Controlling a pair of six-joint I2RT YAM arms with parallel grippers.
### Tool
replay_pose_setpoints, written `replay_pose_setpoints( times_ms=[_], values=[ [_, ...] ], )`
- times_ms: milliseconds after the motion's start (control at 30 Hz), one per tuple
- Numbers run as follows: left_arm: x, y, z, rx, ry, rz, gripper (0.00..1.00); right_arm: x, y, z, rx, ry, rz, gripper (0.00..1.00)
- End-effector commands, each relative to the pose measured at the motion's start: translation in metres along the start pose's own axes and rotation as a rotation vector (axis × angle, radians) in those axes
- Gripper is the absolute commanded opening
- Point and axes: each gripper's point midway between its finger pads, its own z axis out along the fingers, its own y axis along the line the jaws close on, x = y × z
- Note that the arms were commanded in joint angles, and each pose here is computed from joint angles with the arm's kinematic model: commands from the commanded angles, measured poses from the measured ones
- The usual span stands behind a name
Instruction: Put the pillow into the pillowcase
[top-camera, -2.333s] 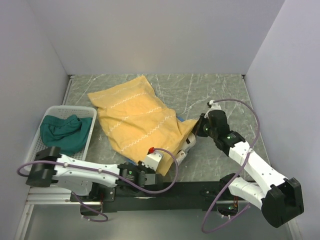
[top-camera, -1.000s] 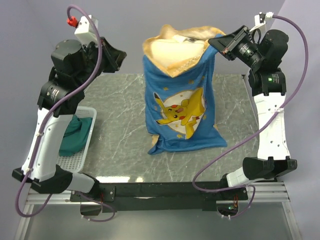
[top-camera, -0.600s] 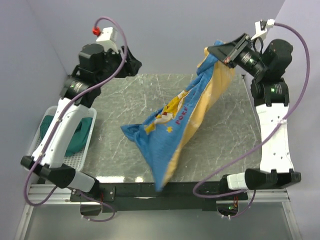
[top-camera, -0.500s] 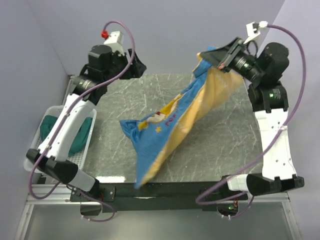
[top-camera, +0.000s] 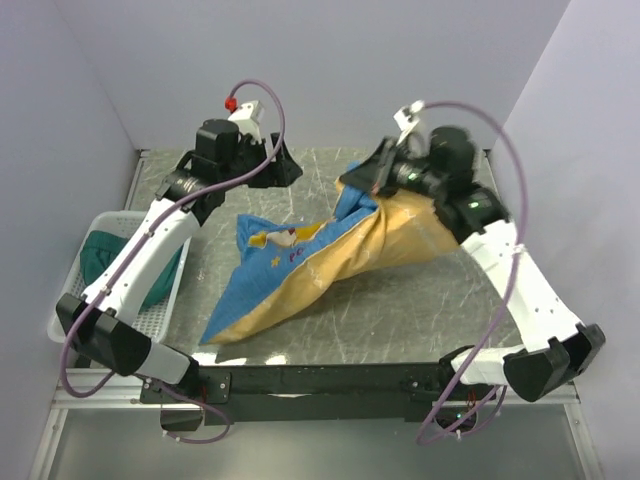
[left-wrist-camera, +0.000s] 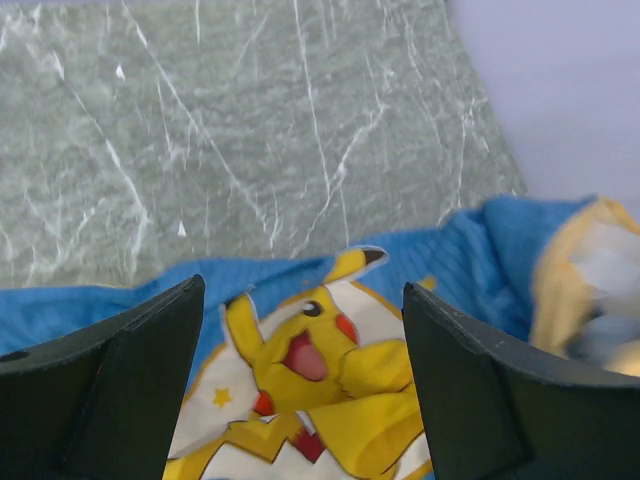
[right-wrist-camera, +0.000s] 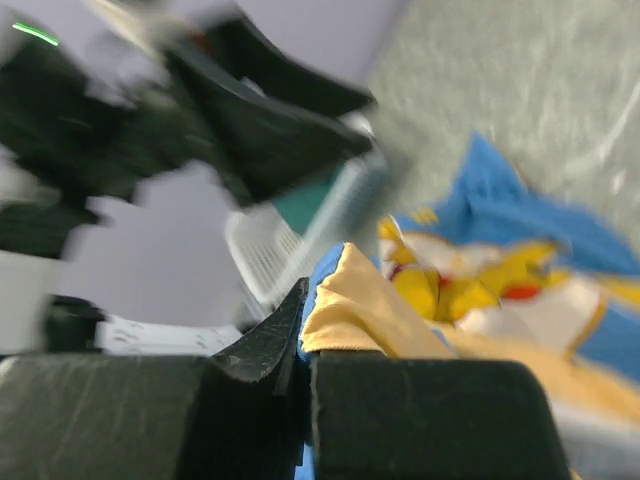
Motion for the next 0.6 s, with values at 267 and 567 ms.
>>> replay_pose_setpoints(
  times_ms=[267,567],
  values=[
    [0.085,0.032,-0.012,-0.078,0.057,-0.148,0.77,0.107,-0.098,-0.038,0.32,-0.102,-0.006,0.46],
    [0.142,0.032,0.034,-0.093,0.18,-0.159,0.78,0.062,-0.153,-0.099,0.681,-0.26,-0.09,0.9]
  ],
)
